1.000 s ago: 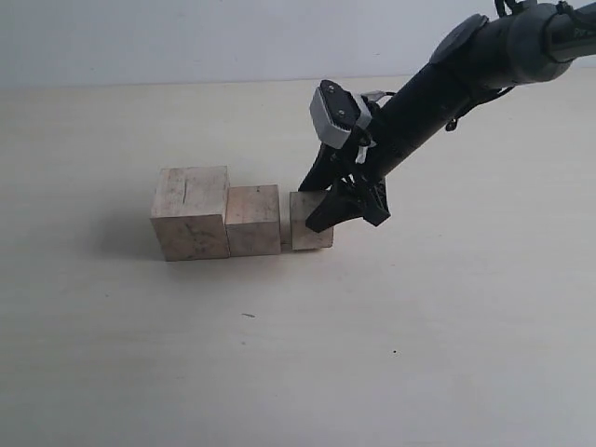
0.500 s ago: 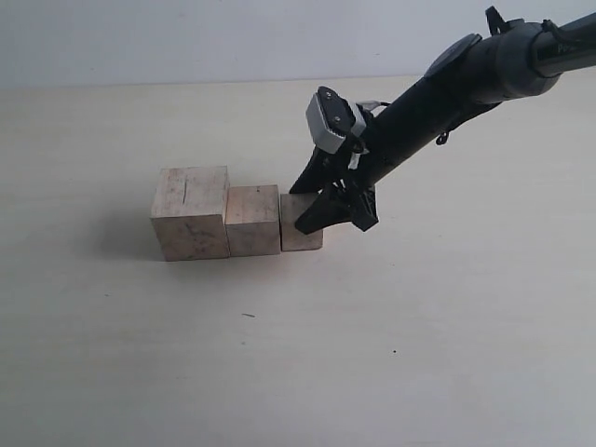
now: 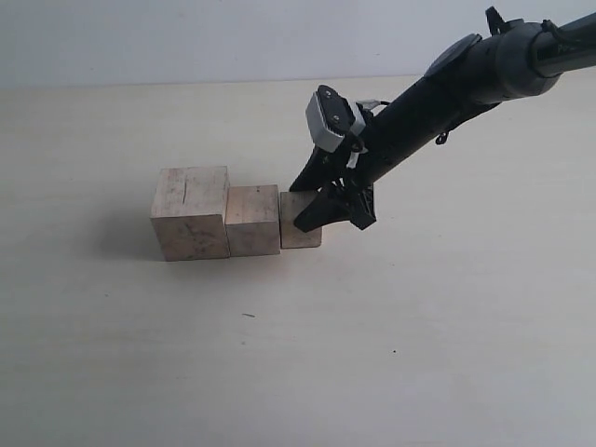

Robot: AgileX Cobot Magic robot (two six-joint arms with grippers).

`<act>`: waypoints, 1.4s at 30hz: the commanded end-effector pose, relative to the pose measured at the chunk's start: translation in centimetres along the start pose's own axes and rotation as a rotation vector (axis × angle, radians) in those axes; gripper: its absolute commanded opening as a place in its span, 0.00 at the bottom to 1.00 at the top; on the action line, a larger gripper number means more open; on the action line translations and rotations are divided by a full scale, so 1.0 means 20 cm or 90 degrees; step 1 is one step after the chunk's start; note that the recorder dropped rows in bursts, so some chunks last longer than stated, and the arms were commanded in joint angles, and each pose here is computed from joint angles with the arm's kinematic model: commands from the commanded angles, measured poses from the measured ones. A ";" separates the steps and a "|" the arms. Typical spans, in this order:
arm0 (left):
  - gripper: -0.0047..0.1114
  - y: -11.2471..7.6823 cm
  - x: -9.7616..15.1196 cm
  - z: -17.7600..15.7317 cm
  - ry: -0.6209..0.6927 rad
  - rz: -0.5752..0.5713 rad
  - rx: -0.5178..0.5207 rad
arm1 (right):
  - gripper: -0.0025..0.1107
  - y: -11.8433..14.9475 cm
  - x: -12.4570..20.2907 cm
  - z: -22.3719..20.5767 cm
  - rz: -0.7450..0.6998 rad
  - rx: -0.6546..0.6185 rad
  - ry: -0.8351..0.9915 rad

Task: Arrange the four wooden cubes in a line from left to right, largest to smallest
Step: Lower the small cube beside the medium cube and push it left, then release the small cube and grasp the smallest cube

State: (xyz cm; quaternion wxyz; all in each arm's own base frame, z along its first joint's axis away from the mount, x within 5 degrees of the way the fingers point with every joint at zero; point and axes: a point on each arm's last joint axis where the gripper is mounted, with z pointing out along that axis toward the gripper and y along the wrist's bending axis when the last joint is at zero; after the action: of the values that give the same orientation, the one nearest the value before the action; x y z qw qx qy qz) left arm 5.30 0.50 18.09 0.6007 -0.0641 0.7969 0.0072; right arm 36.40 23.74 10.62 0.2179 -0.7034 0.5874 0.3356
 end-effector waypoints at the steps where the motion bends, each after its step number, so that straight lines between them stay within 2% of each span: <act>1: 0.04 0.00 0.00 0.00 -0.010 -0.010 0.001 | 0.43 0.00 0.00 0.01 0.021 0.002 -0.016; 5: 0.04 0.00 0.00 0.00 -0.010 -0.010 0.001 | 0.56 -0.01 -0.01 0.01 0.032 0.009 -0.032; 9: 0.04 0.00 0.00 0.00 -0.010 -0.010 0.001 | 0.61 -0.01 -0.01 0.01 0.042 0.008 -0.031; 15: 0.04 0.00 0.00 0.00 -0.010 -0.010 0.001 | 0.62 0.00 -0.03 -0.02 0.057 0.010 -0.030; 22: 0.04 0.00 0.00 0.00 -0.010 -0.010 0.001 | 0.62 0.03 -0.18 -0.18 0.042 0.044 -0.012; 28: 0.04 0.00 0.00 0.00 -0.010 -0.010 0.001 | 0.62 0.05 -0.29 -0.33 0.025 0.116 0.014; 33: 0.04 0.00 0.00 0.00 -0.010 -0.010 0.001 | 0.62 0.07 -0.28 -0.38 0.016 0.136 0.093; 36: 0.04 0.00 0.00 0.00 -0.010 -0.010 0.001 | 0.62 0.05 -0.23 -0.39 0.049 0.166 0.141; 42: 0.04 0.00 0.00 0.00 -0.010 -0.010 0.001 | 0.62 0.02 -0.20 -0.42 0.077 0.199 0.143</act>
State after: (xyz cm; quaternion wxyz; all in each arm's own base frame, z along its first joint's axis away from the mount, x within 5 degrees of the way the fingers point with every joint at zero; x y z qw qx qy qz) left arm 5.30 0.50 18.09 0.6007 -0.0641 0.7969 0.0072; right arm 37.13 21.08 19.16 0.2307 -0.6675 0.6845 0.1810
